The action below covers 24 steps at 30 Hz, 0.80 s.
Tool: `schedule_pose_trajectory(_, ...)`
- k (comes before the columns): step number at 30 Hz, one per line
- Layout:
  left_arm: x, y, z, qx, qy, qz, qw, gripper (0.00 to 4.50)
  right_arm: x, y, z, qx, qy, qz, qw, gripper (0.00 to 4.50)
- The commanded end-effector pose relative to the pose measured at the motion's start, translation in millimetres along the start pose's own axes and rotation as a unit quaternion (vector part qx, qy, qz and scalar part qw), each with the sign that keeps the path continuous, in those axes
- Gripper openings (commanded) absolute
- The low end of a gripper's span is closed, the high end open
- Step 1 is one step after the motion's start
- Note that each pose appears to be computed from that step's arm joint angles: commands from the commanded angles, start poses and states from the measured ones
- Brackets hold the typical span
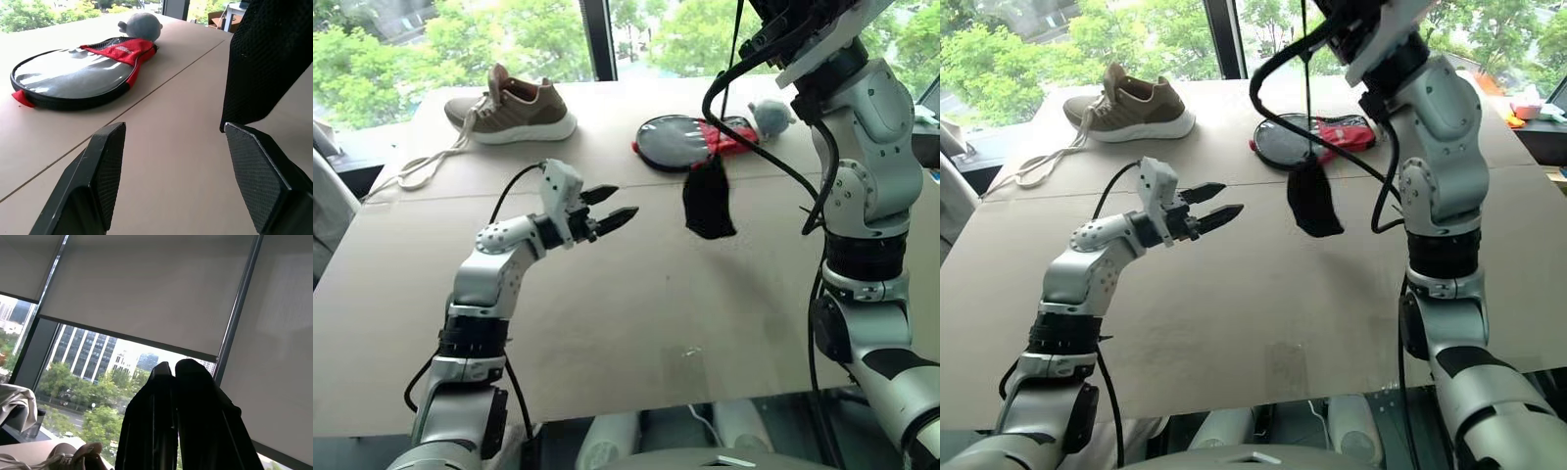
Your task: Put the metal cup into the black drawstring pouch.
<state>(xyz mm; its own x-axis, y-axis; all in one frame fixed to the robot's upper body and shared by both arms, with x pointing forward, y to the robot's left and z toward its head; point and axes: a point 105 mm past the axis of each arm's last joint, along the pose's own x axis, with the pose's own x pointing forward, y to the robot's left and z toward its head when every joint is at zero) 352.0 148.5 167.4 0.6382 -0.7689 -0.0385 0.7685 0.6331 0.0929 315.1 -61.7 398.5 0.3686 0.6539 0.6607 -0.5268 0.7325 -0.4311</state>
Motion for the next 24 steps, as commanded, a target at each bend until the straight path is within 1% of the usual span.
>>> schedule_pose_trajectory(1,-20,11,8,0.018,-0.006,0.030,0.999,3.41,-7,0,6,-0.003,0.005,0.014,1.000,0.66)
schedule_pose_trajectory(3,-32,9,-1,0.007,0.012,0.030,0.999,3.41,-23,-6,-8,-0.007,0.043,0.010,0.999,1.37)
schedule_pose_trajectory(4,-38,6,-7,0.002,0.025,0.029,0.999,3.41,-36,-10,-19,-0.008,0.071,0.011,0.997,1.88)
schedule_pose_trajectory(6,-49,-2,-21,-0.002,0.053,0.024,0.998,3.41,-59,-10,-41,0.013,0.131,0.026,0.991,2.71)
schedule_pose_trajectory(8,-63,-12,-36,-0.003,0.082,0.023,0.996,3.41,-94,-4,-68,0.042,0.204,0.051,0.977,2.71)
schedule_pose_trajectory(9,-69,-16,-40,-0.005,0.090,0.023,0.996,3.41,-110,-1,-77,0.061,0.229,0.059,0.970,2.71)
schedule_pose_trajectory(10,-74,-18,-43,-0.009,0.083,0.034,0.996,3.41,-135,4,-87,0.083,0.262,0.069,0.959,2.71)
schedule_pose_trajectory(12,-83,-19,-46,-0.025,0.065,0.072,0.995,3.41,-181,13,-102,0.119,0.318,0.083,0.937,2.71)
schedule_pose_trajectory(13,-88,-23,-53,-0.027,0.071,0.083,0.994,3.41,-207,18,-108,0.131,0.348,0.092,0.924,2.71)
schedule_pose_trajectory(14,-93,-30,-60,-0.028,0.081,0.086,0.993,3.41,-226,21,-110,0.150,0.363,0.094,0.915,2.71)
schedule_pose_trajectory(17,-107,-49,-79,-0.036,0.106,0.097,0.989,3.41,-277,23,-110,0.188,0.387,0.097,0.898,2.71)
schedule_pose_trajectory(19,-114,-57,-88,-0.036,0.118,0.105,0.987,3.41,-302,18,-110,0.207,0.397,0.089,0.890,2.71)
schedule_pose_trajectory(24,-123,-62,-97,-0.022,0.124,0.126,0.984,3.41,-340,4,-101,0.234,0.384,0.081,0.890,2.71)
